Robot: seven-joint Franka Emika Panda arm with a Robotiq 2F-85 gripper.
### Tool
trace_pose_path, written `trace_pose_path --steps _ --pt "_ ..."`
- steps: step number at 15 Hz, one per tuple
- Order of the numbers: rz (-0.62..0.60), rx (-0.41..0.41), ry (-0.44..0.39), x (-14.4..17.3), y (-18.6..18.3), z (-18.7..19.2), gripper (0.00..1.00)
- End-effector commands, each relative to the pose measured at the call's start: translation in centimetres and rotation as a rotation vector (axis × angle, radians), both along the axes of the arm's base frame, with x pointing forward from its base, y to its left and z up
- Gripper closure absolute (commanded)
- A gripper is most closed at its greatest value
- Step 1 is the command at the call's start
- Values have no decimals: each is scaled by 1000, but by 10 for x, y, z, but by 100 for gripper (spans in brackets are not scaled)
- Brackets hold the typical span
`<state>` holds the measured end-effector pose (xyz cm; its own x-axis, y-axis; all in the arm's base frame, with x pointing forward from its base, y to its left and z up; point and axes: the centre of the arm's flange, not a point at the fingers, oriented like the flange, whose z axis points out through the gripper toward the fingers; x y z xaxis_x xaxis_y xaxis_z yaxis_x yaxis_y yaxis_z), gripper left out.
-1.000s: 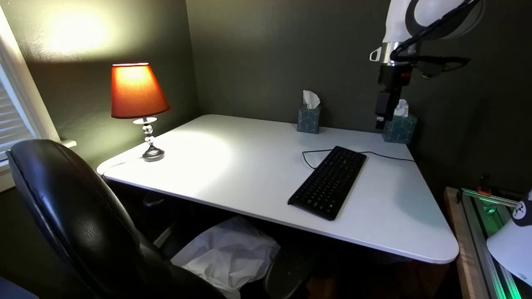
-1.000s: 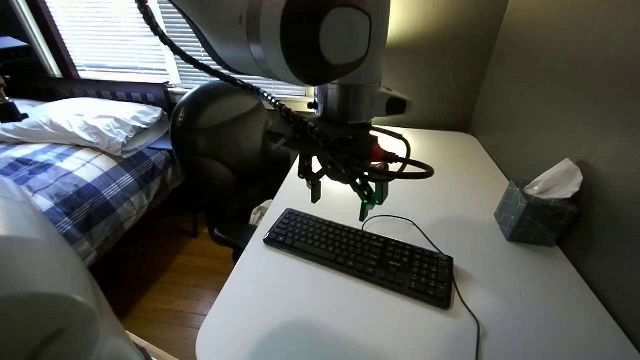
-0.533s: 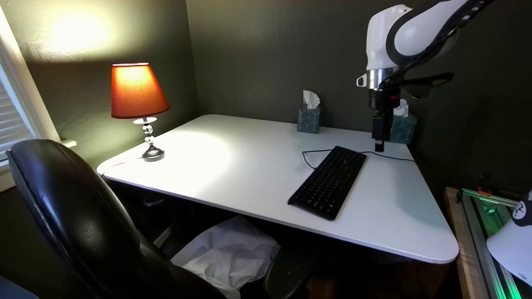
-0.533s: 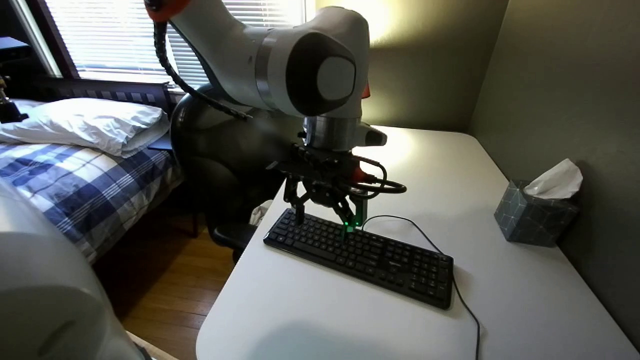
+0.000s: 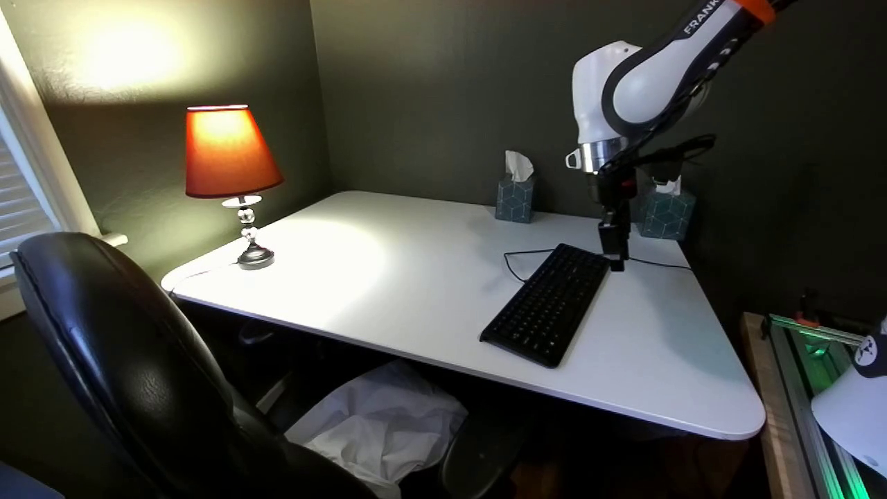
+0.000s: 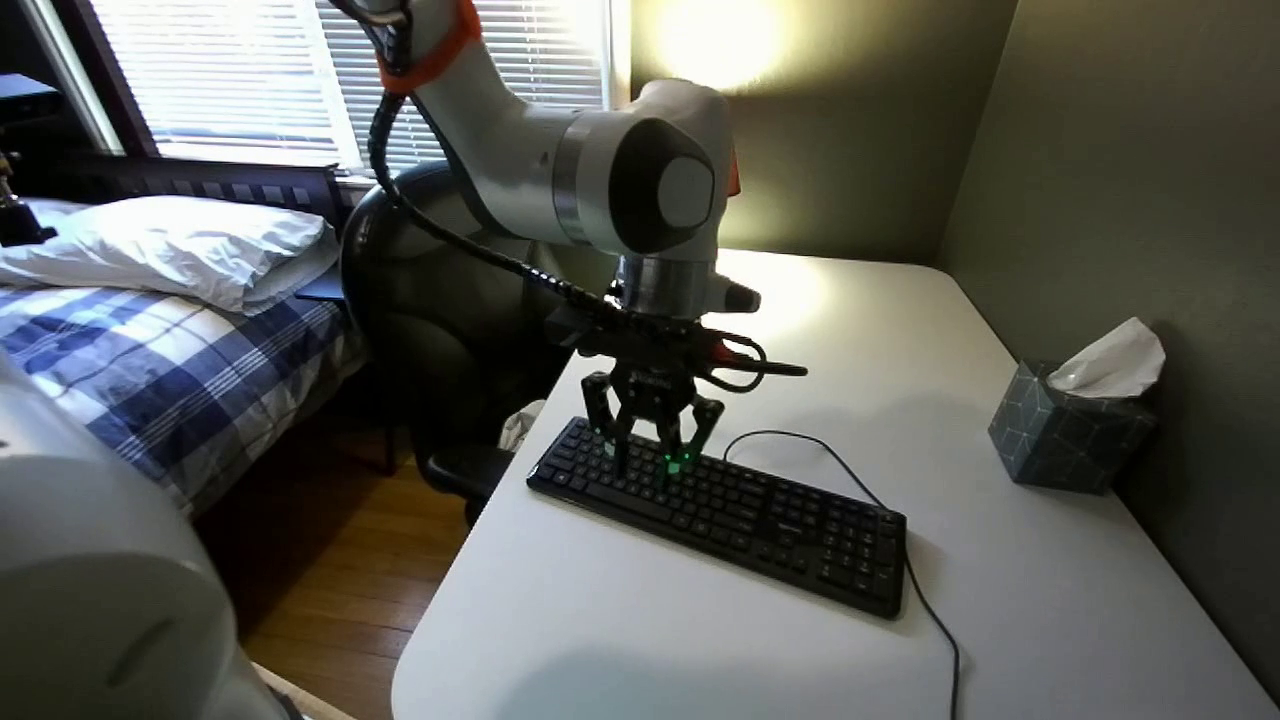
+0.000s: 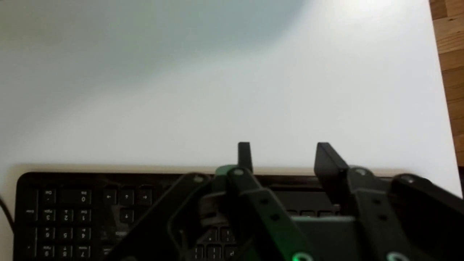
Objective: Press a key on the keyboard.
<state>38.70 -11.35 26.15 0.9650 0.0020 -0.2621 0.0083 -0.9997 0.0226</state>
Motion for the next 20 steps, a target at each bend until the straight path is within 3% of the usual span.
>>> trace_pose_path --steps 1,4,20 --pt "30 11 36 25 5 -18 82" --pt "47 18 64 31 10 -28 100" --pt "130 67 130 50 22 -69 100"
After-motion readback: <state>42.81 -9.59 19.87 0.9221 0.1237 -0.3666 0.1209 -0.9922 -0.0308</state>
